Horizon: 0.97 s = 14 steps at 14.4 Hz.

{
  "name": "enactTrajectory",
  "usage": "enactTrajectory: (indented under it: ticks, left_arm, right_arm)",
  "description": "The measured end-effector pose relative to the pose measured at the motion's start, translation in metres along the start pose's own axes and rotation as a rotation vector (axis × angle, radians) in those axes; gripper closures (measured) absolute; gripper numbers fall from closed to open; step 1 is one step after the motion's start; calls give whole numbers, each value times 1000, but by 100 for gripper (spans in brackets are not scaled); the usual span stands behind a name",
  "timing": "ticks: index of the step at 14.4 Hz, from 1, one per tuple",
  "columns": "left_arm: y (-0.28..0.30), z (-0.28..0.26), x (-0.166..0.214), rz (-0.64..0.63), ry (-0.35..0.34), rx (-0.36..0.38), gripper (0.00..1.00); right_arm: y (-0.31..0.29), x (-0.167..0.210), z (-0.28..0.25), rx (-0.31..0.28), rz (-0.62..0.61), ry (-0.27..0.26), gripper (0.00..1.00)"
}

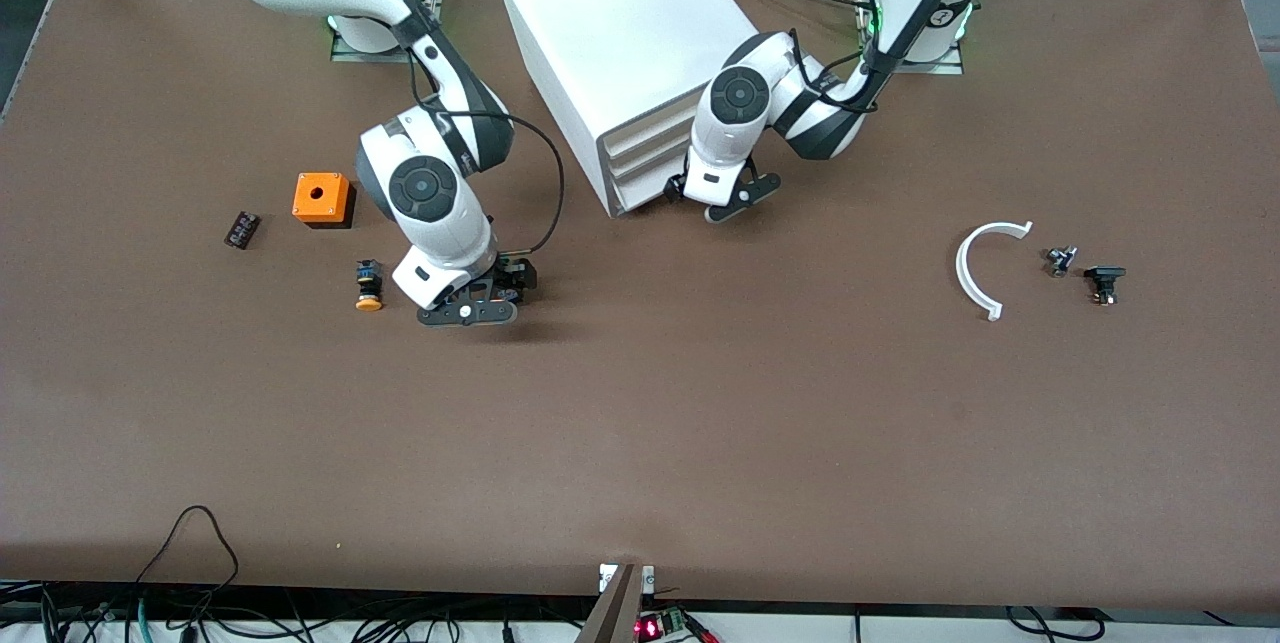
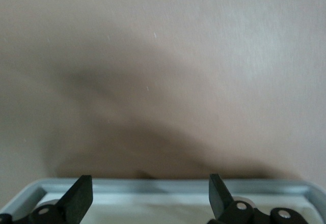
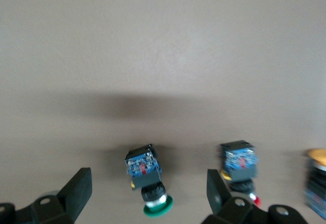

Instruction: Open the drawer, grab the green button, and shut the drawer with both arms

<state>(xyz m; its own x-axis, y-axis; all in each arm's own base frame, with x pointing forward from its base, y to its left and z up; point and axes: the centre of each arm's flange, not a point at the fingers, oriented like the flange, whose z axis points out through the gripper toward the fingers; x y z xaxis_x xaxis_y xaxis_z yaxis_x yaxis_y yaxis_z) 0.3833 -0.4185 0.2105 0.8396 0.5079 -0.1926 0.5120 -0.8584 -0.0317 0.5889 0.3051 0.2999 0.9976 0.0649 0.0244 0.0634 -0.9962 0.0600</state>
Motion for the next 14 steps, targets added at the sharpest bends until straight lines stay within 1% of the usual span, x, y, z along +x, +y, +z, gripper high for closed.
enactTrajectory:
  ticks: [2,4,5,6,8,9,10,12,13,14]
  left_arm:
    - [1,1,-7,11,-4,1,0]
    - [1,1,-5,7,-4,1,0]
    - [1,-1,-2,0,-2,-3,0]
    - [1,-7,5,-14,3,-13,0]
    - [-2,-33,34,-63,26,-56,0]
    - [-5,-52,54,-96,42,-86,0]
    - [-6,-76,76,-131,63,-127,0]
    - [-9,-131,112,-187,112,-218,0]
    - [-14,-157,126,-203,138,-250,0]
    - [-24,-181,138,-192,163,-260,0]
  right_arm:
    - [6,14,-53,-32,23,-27,0]
    - [17,23,-97,-54,52,-51,0]
    - [26,27,-115,-56,68,-49,0]
    - [38,32,-133,-53,89,-35,0]
    - [78,41,-165,-45,141,-2,0]
    - [103,42,-181,-48,148,2,0]
    - [131,41,-197,-53,142,0,0]
    - [183,37,-230,-60,132,16,0]
    - [207,32,-243,-66,137,18,0]
    - [229,26,-254,-74,155,9,0]
